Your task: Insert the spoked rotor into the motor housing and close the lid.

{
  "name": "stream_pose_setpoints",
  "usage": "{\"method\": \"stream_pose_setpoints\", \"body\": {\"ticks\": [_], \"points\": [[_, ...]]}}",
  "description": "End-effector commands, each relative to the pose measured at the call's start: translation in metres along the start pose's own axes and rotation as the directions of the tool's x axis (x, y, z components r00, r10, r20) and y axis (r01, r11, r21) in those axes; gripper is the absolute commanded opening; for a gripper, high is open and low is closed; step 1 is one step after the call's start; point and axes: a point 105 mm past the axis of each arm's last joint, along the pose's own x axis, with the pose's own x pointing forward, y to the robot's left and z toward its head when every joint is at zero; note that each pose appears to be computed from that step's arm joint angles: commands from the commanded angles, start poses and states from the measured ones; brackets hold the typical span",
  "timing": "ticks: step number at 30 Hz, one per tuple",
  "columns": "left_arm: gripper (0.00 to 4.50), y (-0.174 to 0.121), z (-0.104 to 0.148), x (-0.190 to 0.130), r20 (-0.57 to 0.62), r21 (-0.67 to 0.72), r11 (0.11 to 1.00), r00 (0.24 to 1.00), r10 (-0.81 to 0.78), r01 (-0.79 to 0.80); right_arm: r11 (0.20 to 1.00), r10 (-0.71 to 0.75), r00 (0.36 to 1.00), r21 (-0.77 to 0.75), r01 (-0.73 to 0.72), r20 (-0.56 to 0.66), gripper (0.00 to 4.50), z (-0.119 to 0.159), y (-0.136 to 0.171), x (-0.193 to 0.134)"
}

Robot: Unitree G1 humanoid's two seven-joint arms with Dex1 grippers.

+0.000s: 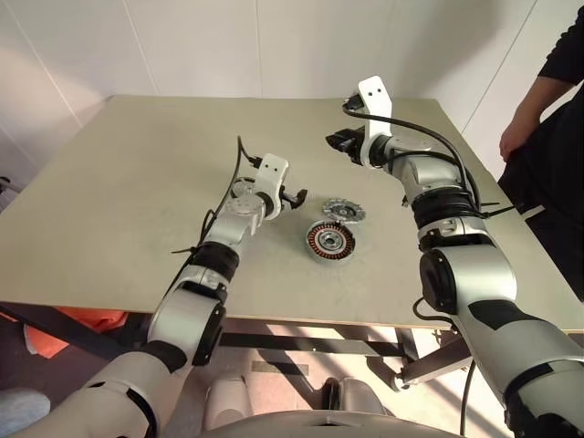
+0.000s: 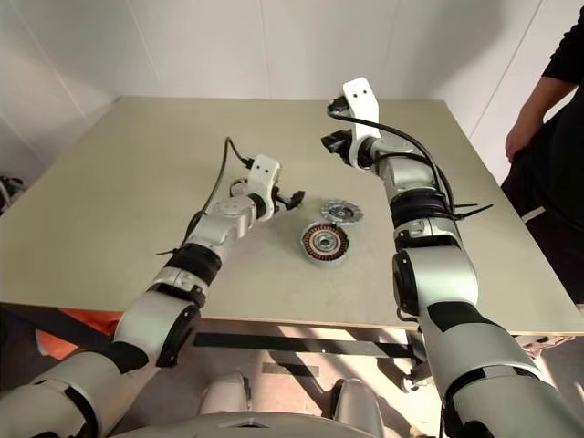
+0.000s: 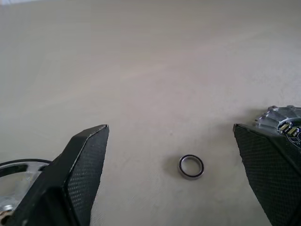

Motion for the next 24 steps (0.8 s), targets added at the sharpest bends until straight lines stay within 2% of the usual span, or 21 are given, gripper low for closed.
{"method": "stream_pose_setpoints", "body": {"ticks": [1, 5, 11, 16, 24], "points": [[4.47, -0.005, -0.004, 0.006, -0.021, 0.002, 1.000, 1.000, -0.015, 0.015, 0.999, -0.029, 0.998, -0.024, 0.031, 0.060, 1.23, 0.021, -0.005, -0.008], [4.47, -0.009, -0.011, 0.008, -0.040, 0.004, 1.000, 0.999, -0.028, 0.028, 0.999, -0.045, 0.998, -0.019, 0.046, 0.051, 1.23, 0.018, -0.009, -0.012], [4.47, -0.010, -0.008, 0.010, -0.020, 0.064, 0.998, 1.000, -0.021, 0.022, 0.998, -0.050, 0.998, -0.024, 0.051, 0.044, 1.23, 0.018, -0.010, -0.013], [4.47, -0.012, 0.004, 0.012, 0.011, 0.133, 0.991, 1.000, -0.009, 0.007, 0.998, -0.053, 0.998, -0.027, 0.054, 0.044, 1.23, 0.018, -0.011, -0.013], [4.47, -0.021, 0.014, 0.016, 0.026, 0.149, 0.989, 0.999, -0.023, 0.019, 0.998, -0.061, 0.997, -0.024, 0.062, 0.045, 1.23, 0.017, -0.012, -0.014]]}}
